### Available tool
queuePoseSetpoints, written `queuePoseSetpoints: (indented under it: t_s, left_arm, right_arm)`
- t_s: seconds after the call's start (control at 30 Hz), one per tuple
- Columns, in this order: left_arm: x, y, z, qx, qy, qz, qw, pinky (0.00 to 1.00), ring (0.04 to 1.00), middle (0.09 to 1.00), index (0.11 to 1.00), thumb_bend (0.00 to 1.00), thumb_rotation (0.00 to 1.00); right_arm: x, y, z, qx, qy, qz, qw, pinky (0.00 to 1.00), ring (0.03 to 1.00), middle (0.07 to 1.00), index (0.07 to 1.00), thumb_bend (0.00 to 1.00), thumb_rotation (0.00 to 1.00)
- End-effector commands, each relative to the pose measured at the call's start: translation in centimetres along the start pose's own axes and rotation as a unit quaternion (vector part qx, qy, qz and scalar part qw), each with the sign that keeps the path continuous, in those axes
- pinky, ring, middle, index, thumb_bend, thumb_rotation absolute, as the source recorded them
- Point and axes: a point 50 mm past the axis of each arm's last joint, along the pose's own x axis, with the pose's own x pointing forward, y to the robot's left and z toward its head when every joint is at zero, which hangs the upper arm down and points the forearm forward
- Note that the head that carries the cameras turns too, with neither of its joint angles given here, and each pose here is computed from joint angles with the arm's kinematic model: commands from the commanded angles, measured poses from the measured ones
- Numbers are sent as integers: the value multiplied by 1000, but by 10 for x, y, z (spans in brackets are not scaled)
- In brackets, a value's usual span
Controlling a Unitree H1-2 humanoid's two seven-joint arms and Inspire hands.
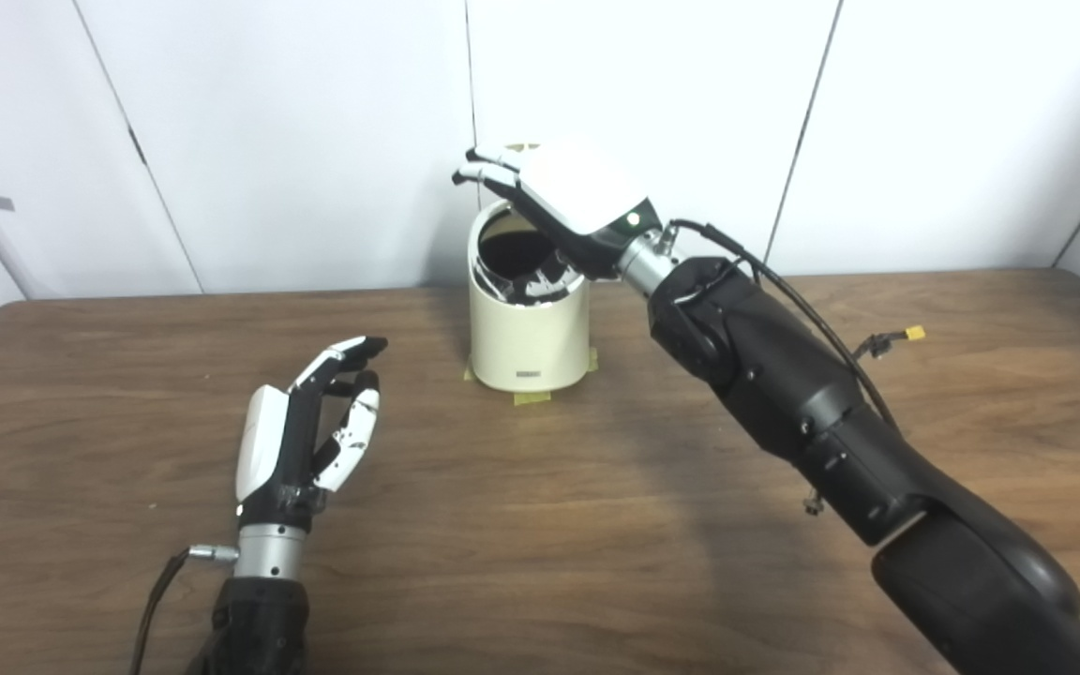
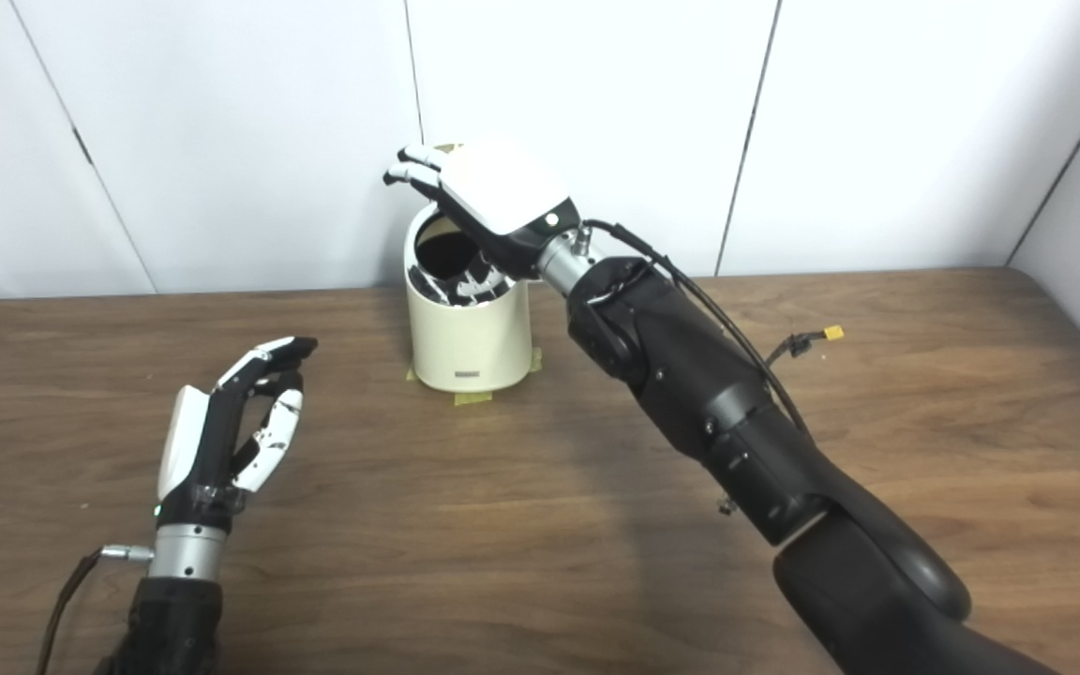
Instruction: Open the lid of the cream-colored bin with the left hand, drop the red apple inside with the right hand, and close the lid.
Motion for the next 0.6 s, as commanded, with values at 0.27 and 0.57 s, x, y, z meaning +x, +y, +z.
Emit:
queuePoseSetpoints:
  t_s: [0.27,0.57]
  left_arm:
    - [2,-4,5,-10,-14,4,1000,678,770,774,762,219,789]
    - [3,-3,3,-9,-15,4,1000,674,768,774,762,216,770]
  right_arm:
    - [-7,-22,-7,84,-25,-152,985,264,323,522,427,524,0]
    - [-54,-40,-4,114,27,-225,967,270,331,529,429,518,0]
